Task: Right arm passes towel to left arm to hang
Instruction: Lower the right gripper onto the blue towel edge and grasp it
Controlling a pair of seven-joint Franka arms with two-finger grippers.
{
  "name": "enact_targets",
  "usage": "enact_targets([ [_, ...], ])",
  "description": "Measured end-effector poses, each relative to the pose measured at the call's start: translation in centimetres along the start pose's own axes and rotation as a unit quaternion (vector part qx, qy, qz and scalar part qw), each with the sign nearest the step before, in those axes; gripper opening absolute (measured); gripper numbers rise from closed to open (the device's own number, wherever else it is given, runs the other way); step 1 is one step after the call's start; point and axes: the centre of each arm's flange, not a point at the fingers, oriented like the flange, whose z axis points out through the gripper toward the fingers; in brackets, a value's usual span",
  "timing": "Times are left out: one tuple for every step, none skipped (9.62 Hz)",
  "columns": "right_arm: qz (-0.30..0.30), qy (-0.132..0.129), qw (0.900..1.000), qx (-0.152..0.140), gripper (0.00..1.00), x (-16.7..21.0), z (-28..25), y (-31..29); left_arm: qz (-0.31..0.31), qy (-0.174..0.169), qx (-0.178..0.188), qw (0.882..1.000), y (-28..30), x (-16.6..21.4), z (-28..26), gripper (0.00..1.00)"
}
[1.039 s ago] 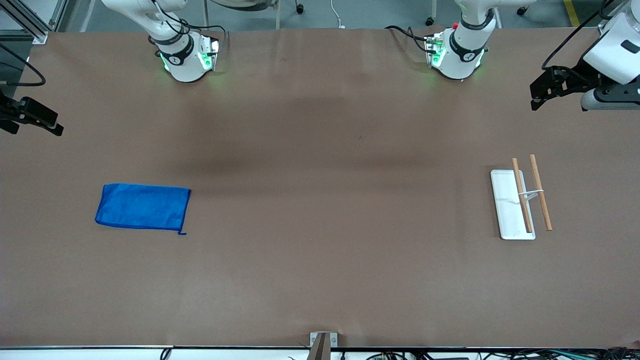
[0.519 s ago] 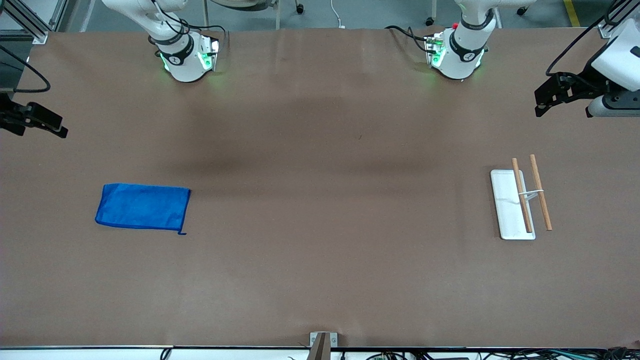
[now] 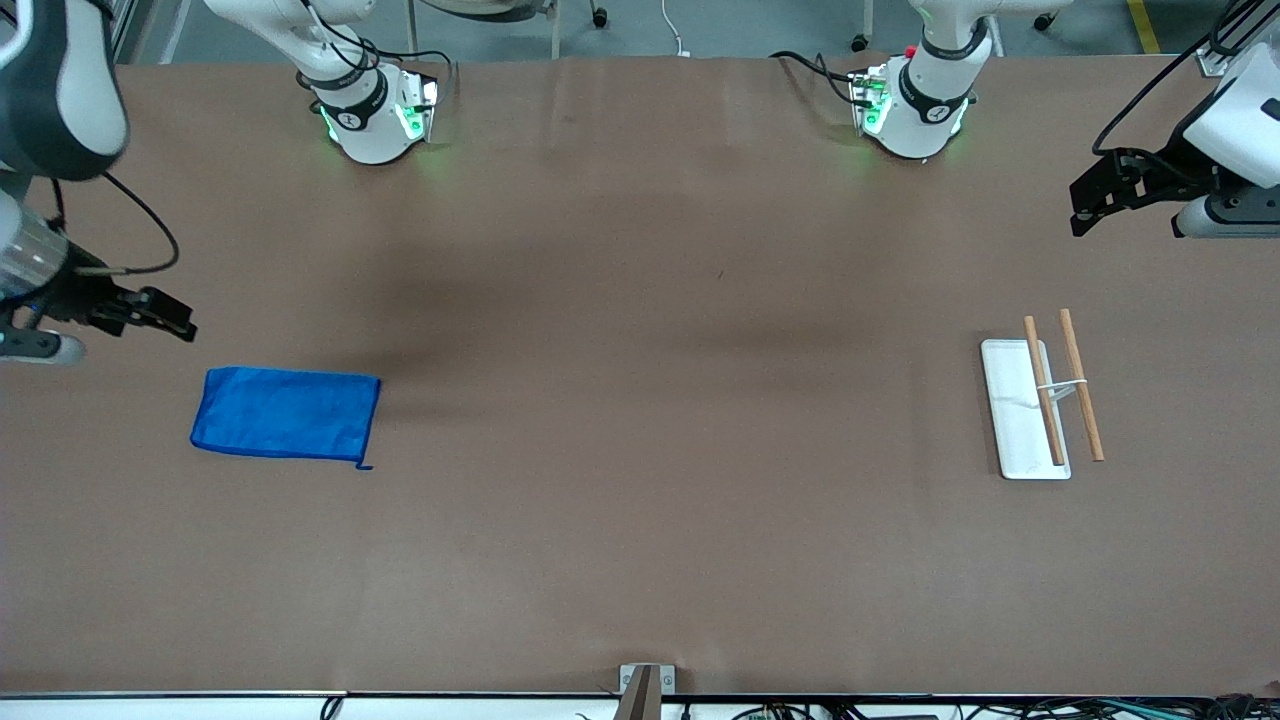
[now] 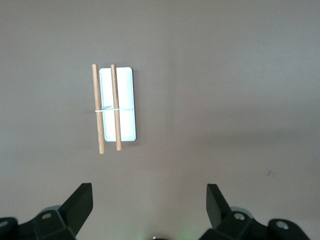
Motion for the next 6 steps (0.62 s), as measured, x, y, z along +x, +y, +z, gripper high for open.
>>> enact_targets([
  [0.003,-0.009,1.0,-0.001,0.98,-0.1,3.4,0.3,0.0,-0.002,0.0,1.0,0.0,0.1,0.2,1.0],
  [0.006,-0.016,1.0,-0.003,0.98,0.2,6.5,0.7,0.0,-0.003,0.0,1.0,0.0,0.2,0.3,1.0],
  [0.007,-0.022,1.0,-0.006,0.98,0.7,9.6,0.8,0.0,-0.003,0.0,1.0,0.0,0.2,0.4,1.0],
  [0.008,-0.029,1.0,-0.008,0.98,1.3,12.8,0.9,0.0,-0.003,0.0,1.0,0.0,0.2,0.4,1.0],
  [0.008,-0.031,0.999,-0.011,0.99,1.7,16.1,1.0,0.001,-0.003,0.0,1.0,0.0,0.2,0.4,1.0],
  [0.008,-0.03,0.999,-0.013,0.99,2.0,19.0,1.1,0.001,-0.004,0.0,1.0,0.1,0.3,0.4,1.0],
])
